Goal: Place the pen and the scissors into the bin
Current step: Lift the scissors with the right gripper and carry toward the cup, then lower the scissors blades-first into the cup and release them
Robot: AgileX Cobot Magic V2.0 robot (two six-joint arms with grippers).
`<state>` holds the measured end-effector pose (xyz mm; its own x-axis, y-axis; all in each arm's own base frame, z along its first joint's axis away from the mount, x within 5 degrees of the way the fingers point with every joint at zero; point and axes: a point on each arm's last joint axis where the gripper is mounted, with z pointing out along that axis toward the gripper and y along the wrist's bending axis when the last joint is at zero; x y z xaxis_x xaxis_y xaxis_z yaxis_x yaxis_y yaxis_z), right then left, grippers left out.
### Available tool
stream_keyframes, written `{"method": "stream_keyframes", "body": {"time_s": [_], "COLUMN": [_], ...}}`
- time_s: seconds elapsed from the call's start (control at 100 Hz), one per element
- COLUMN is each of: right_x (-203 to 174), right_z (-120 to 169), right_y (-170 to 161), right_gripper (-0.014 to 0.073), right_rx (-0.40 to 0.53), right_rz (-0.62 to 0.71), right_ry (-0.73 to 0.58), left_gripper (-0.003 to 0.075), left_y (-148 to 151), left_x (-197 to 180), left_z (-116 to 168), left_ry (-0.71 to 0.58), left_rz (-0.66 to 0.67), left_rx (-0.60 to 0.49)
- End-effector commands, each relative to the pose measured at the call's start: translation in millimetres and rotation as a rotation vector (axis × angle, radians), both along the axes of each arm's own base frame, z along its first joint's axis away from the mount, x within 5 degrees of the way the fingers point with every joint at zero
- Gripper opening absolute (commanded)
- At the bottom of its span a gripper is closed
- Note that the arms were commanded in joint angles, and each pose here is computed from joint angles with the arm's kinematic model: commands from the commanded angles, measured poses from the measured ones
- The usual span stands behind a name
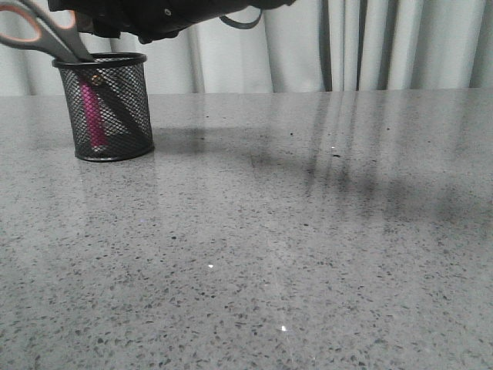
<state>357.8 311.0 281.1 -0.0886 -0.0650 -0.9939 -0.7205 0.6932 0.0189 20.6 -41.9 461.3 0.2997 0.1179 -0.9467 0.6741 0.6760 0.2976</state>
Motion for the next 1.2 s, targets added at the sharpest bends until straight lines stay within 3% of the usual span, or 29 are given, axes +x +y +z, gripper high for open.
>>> {"method": "stream_keyframes", "body": {"time_s": [0.0, 0.08, 0.13, 0.24, 0.34, 0.49, 0.63, 0.76, 0.83, 1.07, 1.19], "right_x": [-9, -14, -19, -34, -56, -102, -151, -192, -214, -278, -294], "right_z": [52, 65, 78, 109, 133, 142, 123, 85, 68, 38, 30], "right_y": [-6, -10, -15, -28, -47, -88, -141, -191, -215, -267, -286], "right_gripper": [0.0319, 0.0306, 0.0246, -0.0071, -0.0058, -0.0058, -0.0058, -0.0058, -0.0059, -0.0059, -0.0059], "right_rx": [0.12, 0.138, 0.157, 0.189, 0.178, 0.066, -0.07, -0.249, -0.317, -0.201, -0.18], "right_rz": [0.022, 0.022, 0.022, 0.016, 0.004, -0.022, -0.112, -0.23, -0.271, -0.279, -0.324], "right_ry": [-0.128, -0.15, -0.173, -0.216, -0.245, -0.252, -0.13, 0.036, 0.051, -0.091, -0.096], "left_gripper": [0.028, 0.0253, 0.0218, 0.0094, -0.0017, -0.0019, -0.0019, -0.0019, -0.0019, -0.0019, -0.0019], "left_y": [2, 5, 6, 13, 25, 42, 51, 56, 58, 59, 59], "left_x": [0, 3, 5, 9, 11, 8, -2, -9, -12, -13, -13], "left_z": [10, 8, 6, 1, -6, -36, -72, -95, -102, -105, -105], "left_ry": [-0.024, 0.015, 0.045, 0.107, 0.12, 0.153, 0.194, 0.204, 0.197, 0.197, 0.198], "left_rz": [0.015, 0.049, 0.076, 0.159, 0.282, 0.43, 0.458, 0.46, 0.464, 0.467, 0.467], "left_rx": [-0.063, -0.07, -0.065, -0.062, -0.076, -0.112, -0.09, -0.089, -0.09, -0.09, -0.089]}}
